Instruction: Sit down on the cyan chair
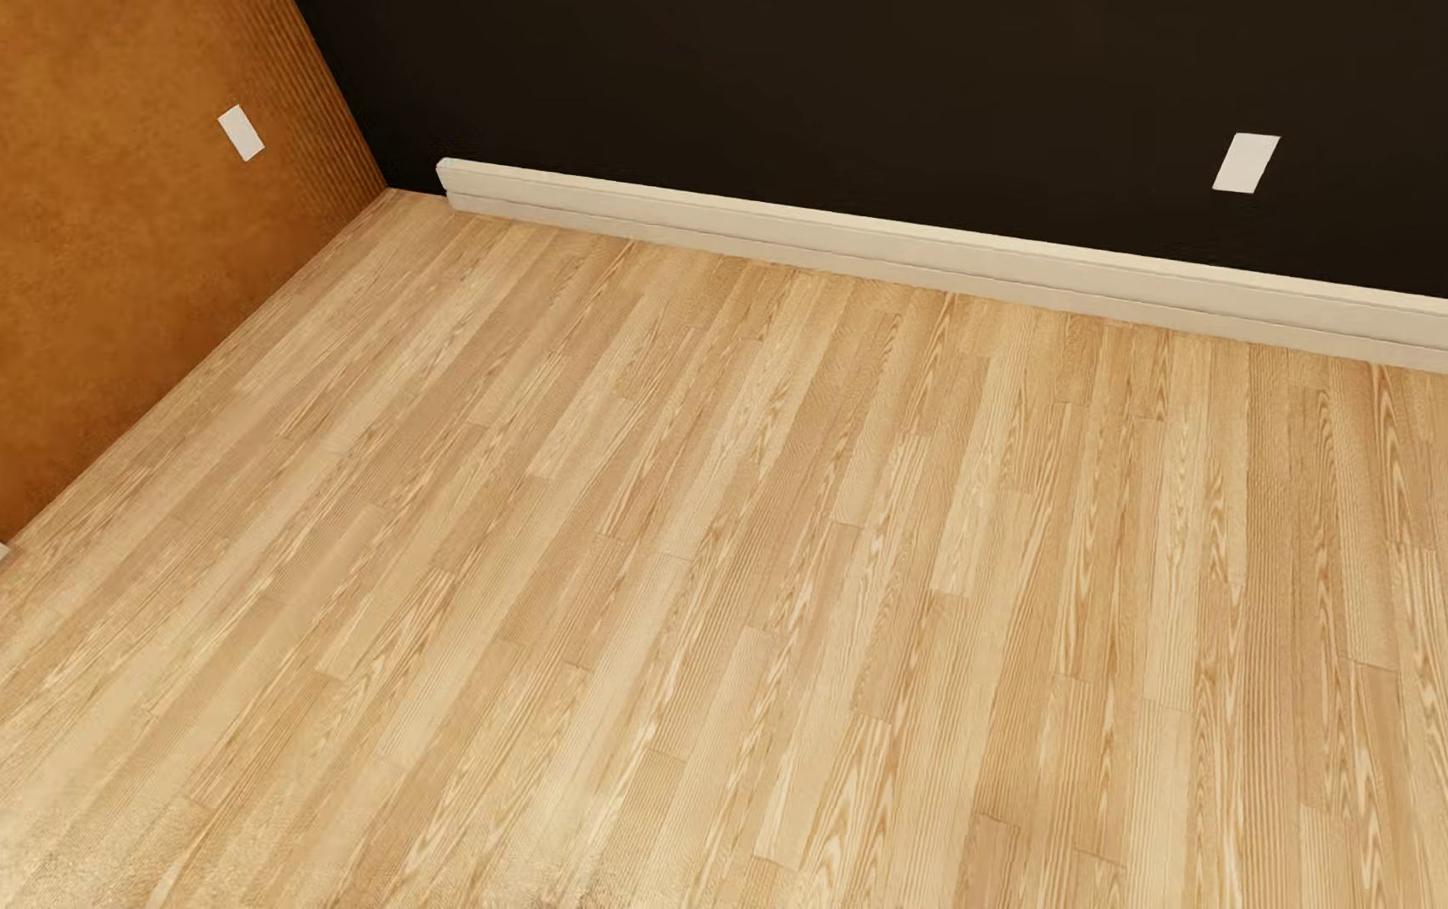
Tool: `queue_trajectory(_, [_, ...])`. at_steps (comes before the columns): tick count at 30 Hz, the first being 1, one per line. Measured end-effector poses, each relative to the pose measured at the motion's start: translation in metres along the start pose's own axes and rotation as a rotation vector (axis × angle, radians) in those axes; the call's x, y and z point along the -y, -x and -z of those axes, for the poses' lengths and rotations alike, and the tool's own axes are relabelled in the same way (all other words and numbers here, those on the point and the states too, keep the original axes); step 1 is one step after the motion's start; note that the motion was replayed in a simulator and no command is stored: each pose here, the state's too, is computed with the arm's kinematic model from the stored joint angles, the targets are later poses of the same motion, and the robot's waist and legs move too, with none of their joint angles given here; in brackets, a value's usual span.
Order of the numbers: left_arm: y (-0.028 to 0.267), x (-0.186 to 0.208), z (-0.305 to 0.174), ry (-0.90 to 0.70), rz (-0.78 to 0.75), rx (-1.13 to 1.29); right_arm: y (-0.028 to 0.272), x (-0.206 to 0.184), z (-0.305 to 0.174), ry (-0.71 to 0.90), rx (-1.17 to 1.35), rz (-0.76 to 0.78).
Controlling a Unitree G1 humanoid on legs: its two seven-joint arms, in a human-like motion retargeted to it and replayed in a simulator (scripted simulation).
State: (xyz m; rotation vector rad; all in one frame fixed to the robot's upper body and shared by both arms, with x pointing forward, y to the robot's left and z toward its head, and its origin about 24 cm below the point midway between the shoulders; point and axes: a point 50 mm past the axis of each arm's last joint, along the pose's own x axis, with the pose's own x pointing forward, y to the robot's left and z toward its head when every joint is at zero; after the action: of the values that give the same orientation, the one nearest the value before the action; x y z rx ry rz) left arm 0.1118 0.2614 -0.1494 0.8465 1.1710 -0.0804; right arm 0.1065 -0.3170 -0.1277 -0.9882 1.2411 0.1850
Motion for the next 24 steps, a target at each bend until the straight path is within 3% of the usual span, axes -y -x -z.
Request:
queue_trajectory(5, [0.001, 0.006, 0.007, -0.025, 0.067, -0.013, 0.001, 0.011, 0.012, -0.020, -0.015, 0.048])
queue_trajectory(12, [0.002, -0.003, 0.019, 0.005, 0.038, -0.019, 0.001, 0.008, 0.002, -0.006, 0.032, 0.052])
queue_trajectory(13, [0.006, 0.008, 0.035, 0.025, 0.079, -0.111, 0.003, 0.000, 0.013, -0.096, -0.023, 0.089])
queue_trajectory(17, [0.009, 0.015, 0.042, -0.055, 0.107, -0.103, 0.003, 0.000, 0.011, -0.165, -0.009, 0.123])
queue_trajectory(24, [0.005, -0.007, 0.041, -0.098, 0.056, -0.100, 0.001, -0.007, -0.012, -0.181, 0.046, 0.069])
